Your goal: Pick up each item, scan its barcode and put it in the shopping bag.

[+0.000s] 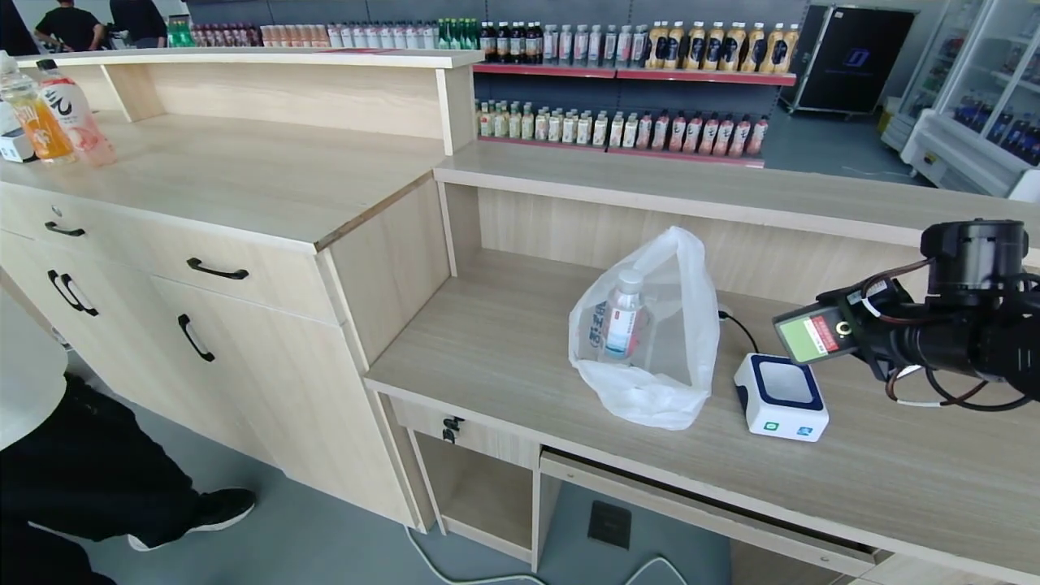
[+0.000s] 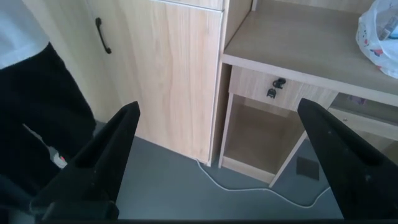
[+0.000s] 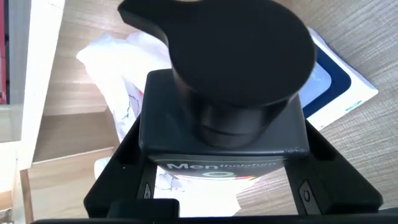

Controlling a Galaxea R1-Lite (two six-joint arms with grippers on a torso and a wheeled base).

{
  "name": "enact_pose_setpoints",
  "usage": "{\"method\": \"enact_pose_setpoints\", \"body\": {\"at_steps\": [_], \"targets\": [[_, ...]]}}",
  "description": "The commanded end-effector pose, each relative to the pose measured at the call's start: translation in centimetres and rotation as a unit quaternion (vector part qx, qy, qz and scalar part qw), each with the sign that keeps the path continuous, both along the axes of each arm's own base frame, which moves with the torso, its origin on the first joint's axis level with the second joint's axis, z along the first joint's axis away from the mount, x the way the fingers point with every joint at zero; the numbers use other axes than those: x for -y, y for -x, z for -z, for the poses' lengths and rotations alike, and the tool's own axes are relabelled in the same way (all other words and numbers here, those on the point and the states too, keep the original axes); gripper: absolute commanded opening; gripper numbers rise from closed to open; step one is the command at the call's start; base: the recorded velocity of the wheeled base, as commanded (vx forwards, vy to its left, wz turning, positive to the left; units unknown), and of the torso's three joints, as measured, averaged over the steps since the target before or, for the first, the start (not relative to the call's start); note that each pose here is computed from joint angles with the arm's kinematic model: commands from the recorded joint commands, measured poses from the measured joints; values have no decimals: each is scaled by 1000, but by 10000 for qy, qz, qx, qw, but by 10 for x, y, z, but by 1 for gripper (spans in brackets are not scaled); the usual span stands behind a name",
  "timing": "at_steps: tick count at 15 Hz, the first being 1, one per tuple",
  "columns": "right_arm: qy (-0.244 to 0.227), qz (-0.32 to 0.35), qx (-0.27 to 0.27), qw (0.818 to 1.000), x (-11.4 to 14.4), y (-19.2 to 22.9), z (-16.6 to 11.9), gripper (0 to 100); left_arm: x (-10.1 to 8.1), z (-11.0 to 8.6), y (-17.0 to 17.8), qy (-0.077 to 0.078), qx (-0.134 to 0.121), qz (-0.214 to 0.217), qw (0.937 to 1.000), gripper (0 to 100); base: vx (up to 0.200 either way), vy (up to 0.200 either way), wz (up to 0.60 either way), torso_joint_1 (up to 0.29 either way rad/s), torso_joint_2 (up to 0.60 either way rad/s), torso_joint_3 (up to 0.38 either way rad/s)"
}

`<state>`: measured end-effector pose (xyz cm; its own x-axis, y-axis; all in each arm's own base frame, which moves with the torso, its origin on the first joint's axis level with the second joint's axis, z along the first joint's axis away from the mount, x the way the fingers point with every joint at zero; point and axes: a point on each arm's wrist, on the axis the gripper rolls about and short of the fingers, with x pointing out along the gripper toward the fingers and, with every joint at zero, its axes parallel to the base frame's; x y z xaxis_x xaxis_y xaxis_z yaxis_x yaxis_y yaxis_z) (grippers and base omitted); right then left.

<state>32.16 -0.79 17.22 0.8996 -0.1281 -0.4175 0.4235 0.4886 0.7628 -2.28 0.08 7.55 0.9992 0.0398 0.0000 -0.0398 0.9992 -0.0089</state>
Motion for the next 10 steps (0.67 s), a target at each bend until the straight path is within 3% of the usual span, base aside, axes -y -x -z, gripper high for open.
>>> {"method": "enact_pose_setpoints", "body": {"at_steps": [1,7,10], "targets": [[-17,72,-199,9998,3,-5,13,0,0,0,0,1,0,0,10000,100,0,0,0,0,0,0],[-97,88,-556,9984,2,-17,38,0,0,0,0,1,0,0,10000,100,0,0,0,0,0,0],[-88,2,-496,9987,-4,-27,38,0,0,0,0,1,0,0,10000,100,0,0,0,0,0,0]]}}
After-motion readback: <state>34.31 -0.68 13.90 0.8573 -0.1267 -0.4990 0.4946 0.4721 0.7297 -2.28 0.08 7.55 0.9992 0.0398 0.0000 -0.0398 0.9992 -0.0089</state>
